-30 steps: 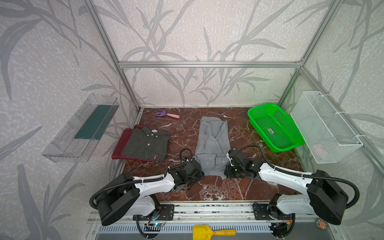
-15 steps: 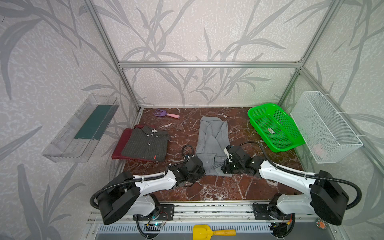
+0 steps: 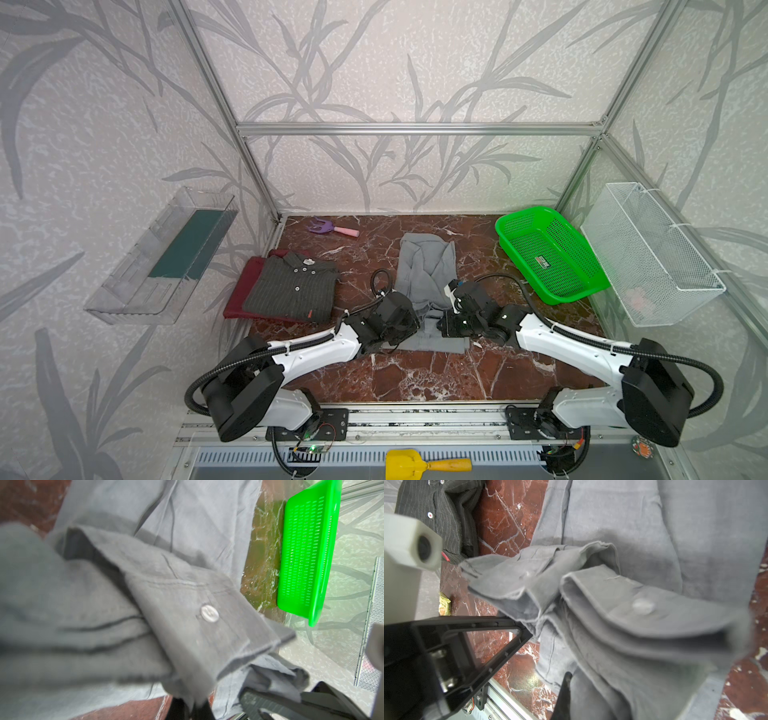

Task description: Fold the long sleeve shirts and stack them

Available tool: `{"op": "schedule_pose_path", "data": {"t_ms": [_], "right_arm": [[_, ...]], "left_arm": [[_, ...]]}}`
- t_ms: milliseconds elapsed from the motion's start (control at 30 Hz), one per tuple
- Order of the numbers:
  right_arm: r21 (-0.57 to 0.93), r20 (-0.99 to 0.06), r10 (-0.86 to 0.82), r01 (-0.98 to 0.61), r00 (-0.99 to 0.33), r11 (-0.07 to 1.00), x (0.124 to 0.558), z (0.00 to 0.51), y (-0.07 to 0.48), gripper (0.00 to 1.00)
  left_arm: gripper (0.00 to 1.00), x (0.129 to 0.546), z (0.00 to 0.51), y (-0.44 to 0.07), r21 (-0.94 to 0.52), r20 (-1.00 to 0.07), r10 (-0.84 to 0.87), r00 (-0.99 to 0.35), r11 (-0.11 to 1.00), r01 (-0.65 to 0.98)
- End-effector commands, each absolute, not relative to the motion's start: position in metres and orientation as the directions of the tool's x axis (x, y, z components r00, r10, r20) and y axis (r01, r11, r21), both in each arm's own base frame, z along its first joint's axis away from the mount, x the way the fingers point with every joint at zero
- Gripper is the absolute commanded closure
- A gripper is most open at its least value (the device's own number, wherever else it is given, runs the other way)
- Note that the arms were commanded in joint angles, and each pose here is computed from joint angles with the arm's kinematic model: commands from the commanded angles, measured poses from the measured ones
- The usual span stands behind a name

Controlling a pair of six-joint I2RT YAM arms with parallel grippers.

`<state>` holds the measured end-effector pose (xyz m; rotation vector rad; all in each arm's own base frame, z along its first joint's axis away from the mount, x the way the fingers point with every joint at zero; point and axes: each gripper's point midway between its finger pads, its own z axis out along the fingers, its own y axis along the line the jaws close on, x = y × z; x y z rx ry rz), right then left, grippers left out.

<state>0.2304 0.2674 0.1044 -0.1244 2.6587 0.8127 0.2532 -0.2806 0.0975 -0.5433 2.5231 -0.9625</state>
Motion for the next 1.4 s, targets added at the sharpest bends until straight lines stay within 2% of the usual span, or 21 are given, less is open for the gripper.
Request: {"op": "schedule_pose_path", "data": {"t_ms": [0, 400, 567, 767, 933, 1000, 1100, 1200, 1367], "right_arm": [[0.534, -0.367, 0.041, -0.175, -0.929, 0.828, 0.243, 0.109, 0.269, 1.0], [0.563, -0.339, 0.117, -0.102, -0.933, 0.82, 0.284, 0.112, 0.259, 0.98], [0.579, -0.317, 0.123, -0.089, -0.94, 0.811, 0.301, 0.111, 0.26, 0.94], [0.591, -0.294, 0.149, -0.057, -0.944, 0.805, 0.321, 0.108, 0.255, 0.82], [0.582, -0.304, 0.14, -0.068, -0.942, 0.81, 0.337, 0.117, 0.254, 0.63], [0.58, -0.311, 0.135, -0.076, -0.941, 0.811, 0.34, 0.122, 0.252, 0.58], [0.566, -0.349, 0.106, -0.12, -0.931, 0.816, 0.341, 0.132, 0.25, 0.58], [0.536, -0.382, 0.098, -0.134, -0.919, 0.833, 0.339, 0.137, 0.241, 0.61], [0.53, -0.363, 0.075, -0.14, -0.929, 0.836, 0.336, 0.117, 0.238, 0.73]], "left_arm": [[1.0, 0.262, 0.104, -0.283, -0.677, -0.23, -0.462, -0.857, 0.708, -0.2], [1.0, 0.296, 0.104, -0.296, -0.658, -0.227, -0.442, -0.868, 0.726, -0.198], [0.93, 0.311, 0.11, -0.301, -0.659, -0.234, -0.44, -0.867, 0.727, -0.191], [0.77, 0.331, 0.116, -0.304, -0.659, -0.24, -0.438, -0.866, 0.729, -0.186], [0.65, 0.353, 0.142, -0.298, -0.677, -0.268, -0.454, -0.85, 0.717, -0.169], [0.59, 0.356, 0.152, -0.292, -0.675, -0.286, -0.458, -0.841, 0.719, -0.162], [0.54, 0.352, 0.158, -0.28, -0.662, -0.302, -0.454, -0.838, 0.732, -0.158], [0.53, 0.338, 0.152, -0.269, -0.648, -0.304, -0.448, -0.841, 0.744, -0.162], [0.51, 0.307, 0.118, -0.246, -0.612, -0.277, -0.442, -0.853, 0.766, -0.199]]}}
